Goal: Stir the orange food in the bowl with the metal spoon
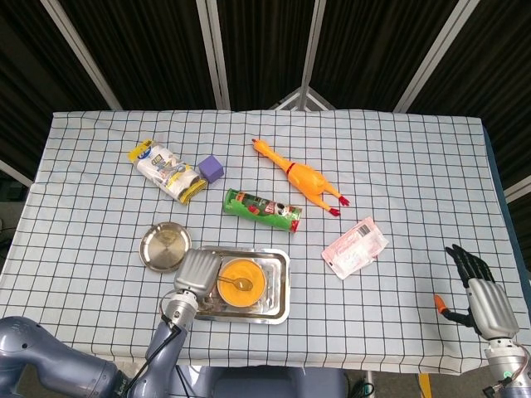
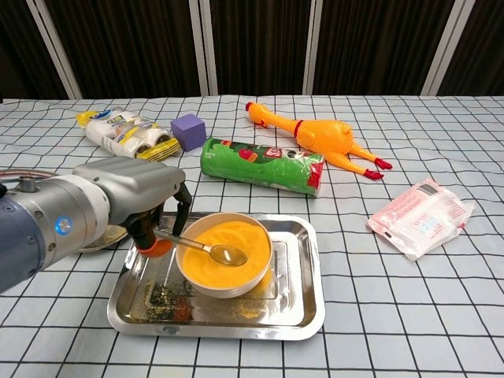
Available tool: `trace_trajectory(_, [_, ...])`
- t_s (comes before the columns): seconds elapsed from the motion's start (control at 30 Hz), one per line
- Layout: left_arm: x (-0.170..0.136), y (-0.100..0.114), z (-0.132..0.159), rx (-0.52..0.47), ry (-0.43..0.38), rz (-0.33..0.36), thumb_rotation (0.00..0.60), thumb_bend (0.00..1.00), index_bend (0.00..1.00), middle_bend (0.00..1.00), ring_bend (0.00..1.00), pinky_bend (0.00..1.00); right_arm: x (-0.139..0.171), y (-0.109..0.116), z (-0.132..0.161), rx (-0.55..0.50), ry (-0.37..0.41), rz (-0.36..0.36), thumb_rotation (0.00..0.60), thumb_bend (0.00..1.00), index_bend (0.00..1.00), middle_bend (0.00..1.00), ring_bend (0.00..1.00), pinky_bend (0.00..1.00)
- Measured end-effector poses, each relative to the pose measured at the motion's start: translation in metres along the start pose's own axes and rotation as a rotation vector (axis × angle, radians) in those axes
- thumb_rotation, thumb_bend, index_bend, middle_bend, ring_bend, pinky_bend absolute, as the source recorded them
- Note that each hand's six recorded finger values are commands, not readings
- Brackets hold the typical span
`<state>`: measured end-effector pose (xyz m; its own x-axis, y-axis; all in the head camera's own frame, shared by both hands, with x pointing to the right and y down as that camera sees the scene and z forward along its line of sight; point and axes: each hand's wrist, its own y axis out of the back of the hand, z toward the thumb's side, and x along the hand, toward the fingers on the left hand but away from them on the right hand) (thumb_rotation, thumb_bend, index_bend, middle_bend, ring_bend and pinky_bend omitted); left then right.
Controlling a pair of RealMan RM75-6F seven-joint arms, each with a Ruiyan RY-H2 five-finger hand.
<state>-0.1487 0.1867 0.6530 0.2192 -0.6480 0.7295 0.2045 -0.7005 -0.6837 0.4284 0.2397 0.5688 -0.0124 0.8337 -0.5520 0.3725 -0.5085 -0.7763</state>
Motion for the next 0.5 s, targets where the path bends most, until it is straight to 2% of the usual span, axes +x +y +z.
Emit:
trace_trajectory(0.27, [-0.0005, -0.0005, 0.0004, 0.000, -0.001, 0.000, 0.600, 0.53, 0.51, 1.00, 1.00, 1.00, 0.0002, -0.0001, 0.0001, 0.000, 0.000, 0.000, 0.600, 0.40, 0.00, 0.00, 0.00, 0.00])
trace_trajectory(0.5, [-0.0006, -0.0006, 0.0017, -0.001, -0.003, 0.006, 0.600, 0.55, 0.60, 1.00, 1.00, 1.00, 0.0003, 0.0001, 0.0001, -0.001, -0.001, -0.001, 0.600, 0.40, 0.00, 0.00, 0.00, 0.00])
